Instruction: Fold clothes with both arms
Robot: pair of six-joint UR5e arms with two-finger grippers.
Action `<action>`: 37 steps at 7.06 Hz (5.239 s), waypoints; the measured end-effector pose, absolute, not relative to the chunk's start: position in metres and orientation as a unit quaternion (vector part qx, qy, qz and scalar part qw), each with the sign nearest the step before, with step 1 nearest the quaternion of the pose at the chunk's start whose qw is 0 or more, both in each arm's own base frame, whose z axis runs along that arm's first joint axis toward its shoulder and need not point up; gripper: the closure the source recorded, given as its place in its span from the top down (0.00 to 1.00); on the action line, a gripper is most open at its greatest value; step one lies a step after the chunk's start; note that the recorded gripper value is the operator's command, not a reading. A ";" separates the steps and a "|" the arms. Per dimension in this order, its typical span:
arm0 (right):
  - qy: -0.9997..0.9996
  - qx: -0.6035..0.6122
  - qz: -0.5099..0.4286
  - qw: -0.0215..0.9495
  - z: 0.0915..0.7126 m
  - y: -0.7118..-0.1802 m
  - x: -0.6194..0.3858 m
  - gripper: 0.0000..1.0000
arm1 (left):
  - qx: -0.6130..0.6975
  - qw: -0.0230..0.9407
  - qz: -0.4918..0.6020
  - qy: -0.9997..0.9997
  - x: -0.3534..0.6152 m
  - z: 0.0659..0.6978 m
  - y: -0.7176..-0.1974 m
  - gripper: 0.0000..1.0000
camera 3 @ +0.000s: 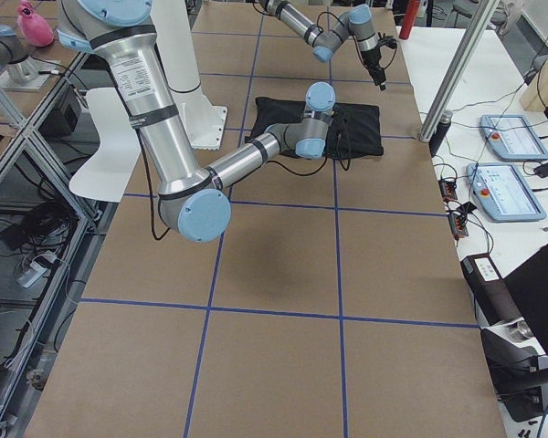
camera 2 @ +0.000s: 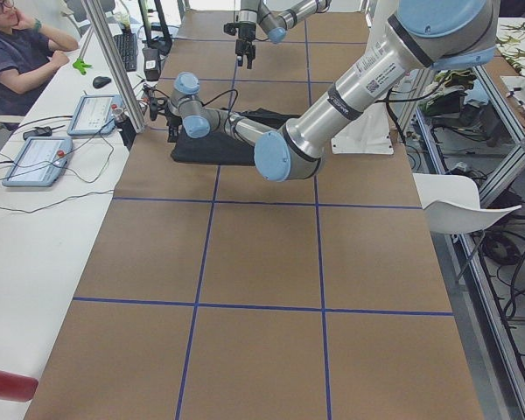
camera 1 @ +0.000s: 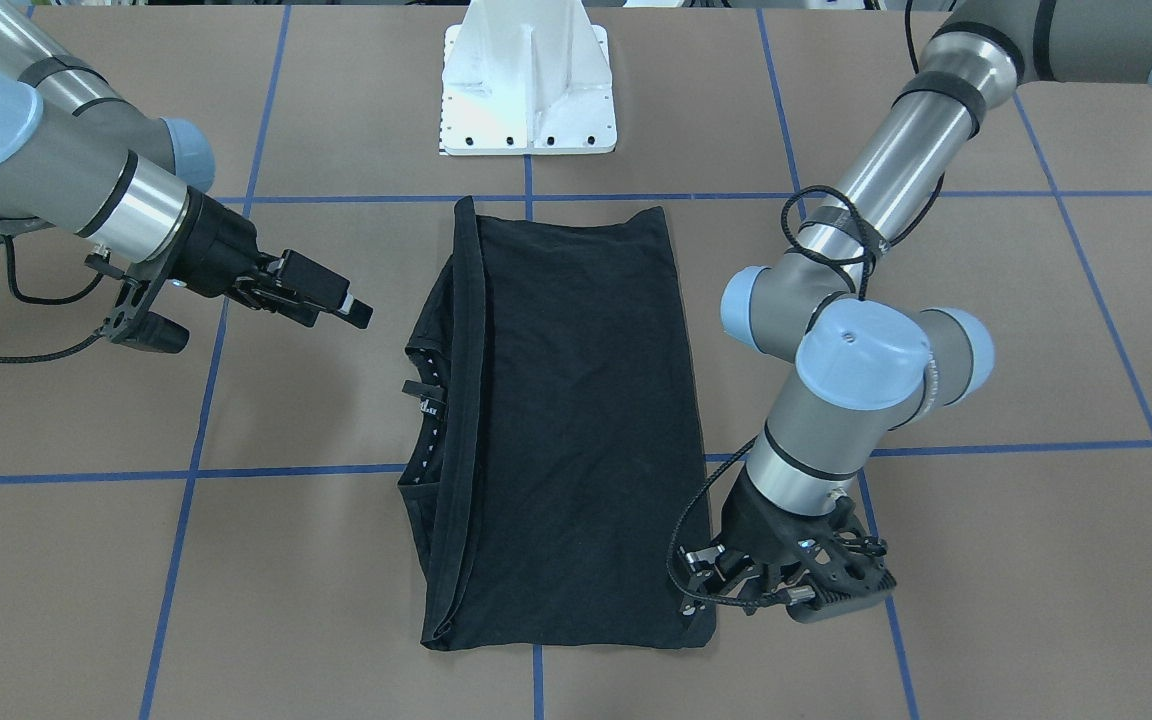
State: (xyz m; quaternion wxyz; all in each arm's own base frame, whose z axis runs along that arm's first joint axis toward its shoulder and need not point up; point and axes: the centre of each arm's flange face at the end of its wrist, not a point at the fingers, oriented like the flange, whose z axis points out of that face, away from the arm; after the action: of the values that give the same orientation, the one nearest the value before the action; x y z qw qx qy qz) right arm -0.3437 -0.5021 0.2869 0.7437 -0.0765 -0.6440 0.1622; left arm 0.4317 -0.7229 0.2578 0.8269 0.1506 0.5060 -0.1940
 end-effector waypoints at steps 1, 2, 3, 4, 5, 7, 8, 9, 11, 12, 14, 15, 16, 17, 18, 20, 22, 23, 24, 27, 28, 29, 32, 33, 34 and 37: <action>-0.645 -0.067 0.161 0.744 0.284 -0.496 -0.355 1.00 | 0.139 0.829 -0.186 0.509 0.414 0.266 -0.711 1.00; -0.645 -0.045 0.152 0.747 0.281 -0.489 -0.370 1.00 | 0.136 0.834 -0.176 0.505 0.395 0.276 -0.688 1.00; -0.640 -0.014 0.134 0.756 0.280 -0.481 -0.386 1.00 | 0.138 0.841 -0.163 0.498 0.374 0.286 -0.659 1.00; -0.622 0.018 0.113 0.775 0.274 -0.472 -0.398 1.00 | 0.139 0.848 -0.152 0.489 0.353 0.295 -0.630 1.00; -0.588 0.045 0.093 0.802 0.265 -0.457 -0.409 1.00 | 0.141 0.853 -0.141 0.481 0.334 0.307 -0.604 1.00; -0.482 0.087 0.049 0.870 0.242 -0.393 -0.460 1.00 | 0.151 0.863 -0.112 0.468 0.303 0.338 -0.561 1.00; -0.433 0.105 0.018 0.895 0.233 -0.355 -0.493 1.00 | 0.154 0.865 -0.104 0.465 0.295 0.346 -0.549 1.00; -0.397 0.115 -0.019 0.910 0.224 -0.327 -0.519 1.00 | 0.155 0.866 -0.101 0.465 0.290 0.348 -0.544 1.00; -0.348 0.112 -0.073 0.928 0.214 -0.302 -0.557 1.00 | 0.155 0.867 -0.100 0.463 0.288 0.351 -0.541 1.00; -0.325 0.110 -0.096 0.934 0.214 -0.302 -0.575 1.00 | 0.153 0.868 -0.101 0.462 0.287 0.355 -0.540 1.00; -0.294 0.108 -0.125 0.942 0.226 -0.307 -0.594 1.00 | 0.152 0.869 -0.101 0.461 0.287 0.357 -0.539 1.00; -0.284 0.105 -0.130 0.944 0.234 -0.310 -0.598 1.00 | 0.152 0.869 -0.100 0.461 0.287 0.357 -0.539 1.00; -0.277 0.101 -0.132 0.946 0.240 -0.313 -0.602 1.00 | 0.151 0.869 -0.100 0.461 0.288 0.358 -0.538 1.00; -0.273 0.099 -0.133 0.948 0.244 -0.315 -0.603 1.00 | 0.151 0.869 -0.100 0.461 0.289 0.358 -0.538 1.00; -0.271 0.098 -0.135 0.948 0.246 -0.317 -0.603 1.00 | 0.151 0.869 -0.099 0.461 0.290 0.357 -0.538 1.00; -0.264 0.097 -0.139 0.950 0.254 -0.320 -0.602 0.98 | 0.151 0.869 -0.099 0.462 0.291 0.356 -0.538 1.00; -0.258 0.093 -0.141 0.951 0.261 -0.321 -0.606 0.65 | 0.151 0.868 -0.098 0.463 0.291 0.355 -0.537 1.00; -0.259 0.092 -0.143 0.951 0.261 -0.324 -0.604 0.58 | 0.151 0.868 -0.099 0.463 0.291 0.355 -0.537 1.00; -0.259 0.091 -0.149 0.950 0.262 -0.329 -0.600 0.57 | 0.151 0.868 -0.099 0.463 0.291 0.356 -0.537 1.00; -0.248 0.090 -0.161 0.951 0.286 -0.345 -0.574 0.58 | 0.151 0.868 -0.098 0.463 0.292 0.355 -0.537 1.00; -0.249 0.090 -0.164 0.950 0.292 -0.350 -0.560 0.61 | 0.150 0.868 -0.099 0.463 0.292 0.355 -0.537 1.00; -0.250 0.089 -0.164 0.950 0.296 -0.355 -0.550 0.65 | 0.149 0.868 -0.100 0.463 0.292 0.356 -0.538 1.00; -0.258 0.090 -0.162 0.948 0.293 -0.369 -0.532 0.65 | 0.148 0.868 -0.102 0.462 0.293 0.358 -0.538 1.00; -0.255 0.091 -0.162 0.949 0.297 -0.375 -0.526 0.65 | 0.148 0.868 -0.102 0.462 0.293 0.358 -0.538 1.00; -0.248 0.090 -0.163 0.951 0.307 -0.381 -0.519 0.65 | 0.148 0.868 -0.102 0.463 0.293 0.357 -0.538 1.00; -0.231 0.087 -0.164 0.955 0.332 -0.394 -0.500 0.66 | 0.149 0.867 -0.101 0.465 0.293 0.354 -0.537 1.00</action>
State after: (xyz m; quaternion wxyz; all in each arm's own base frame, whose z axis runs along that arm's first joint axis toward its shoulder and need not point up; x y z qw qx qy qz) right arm -0.4995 -0.3944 0.3325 0.9550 0.0865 -0.2314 -0.1641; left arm 0.2926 -0.5367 0.3543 0.8670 0.1493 0.4645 -0.1008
